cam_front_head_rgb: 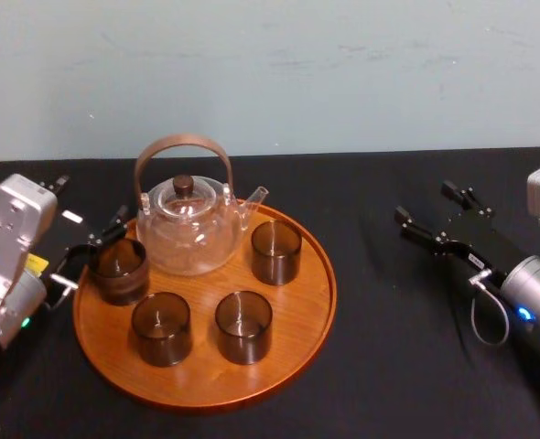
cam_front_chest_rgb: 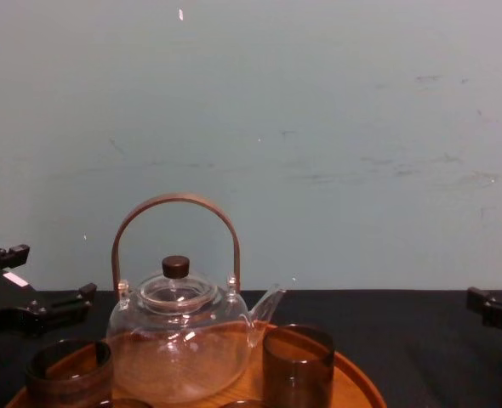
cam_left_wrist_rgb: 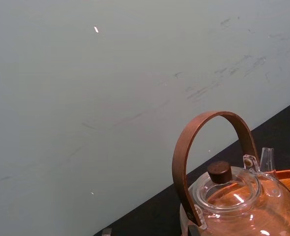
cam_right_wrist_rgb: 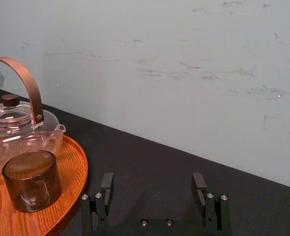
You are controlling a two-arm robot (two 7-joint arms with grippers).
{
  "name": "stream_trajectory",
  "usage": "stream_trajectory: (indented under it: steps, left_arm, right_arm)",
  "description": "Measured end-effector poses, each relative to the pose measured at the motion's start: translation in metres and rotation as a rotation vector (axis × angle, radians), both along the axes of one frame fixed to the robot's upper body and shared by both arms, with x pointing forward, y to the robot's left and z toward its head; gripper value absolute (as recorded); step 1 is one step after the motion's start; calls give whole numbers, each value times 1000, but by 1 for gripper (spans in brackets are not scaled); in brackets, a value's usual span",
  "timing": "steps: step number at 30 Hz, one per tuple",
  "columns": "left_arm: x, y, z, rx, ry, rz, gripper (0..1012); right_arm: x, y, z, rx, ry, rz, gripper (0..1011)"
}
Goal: Pick up the glass from the table and place it on the tray.
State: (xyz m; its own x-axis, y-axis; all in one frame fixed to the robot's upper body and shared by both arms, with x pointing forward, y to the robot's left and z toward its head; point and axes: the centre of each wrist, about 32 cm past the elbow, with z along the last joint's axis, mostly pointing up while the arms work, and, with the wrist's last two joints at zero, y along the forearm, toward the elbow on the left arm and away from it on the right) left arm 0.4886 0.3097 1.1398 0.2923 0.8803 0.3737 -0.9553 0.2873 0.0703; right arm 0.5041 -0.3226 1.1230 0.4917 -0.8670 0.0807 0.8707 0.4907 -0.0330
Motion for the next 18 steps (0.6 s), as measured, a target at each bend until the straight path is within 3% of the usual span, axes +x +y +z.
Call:
stream_trajectory:
  steps: [18]
  left_arm:
    - [0, 0, 0, 0, 0, 0, 1001]
  right_arm:
    - [0, 0, 0, 1, 0, 1, 1002]
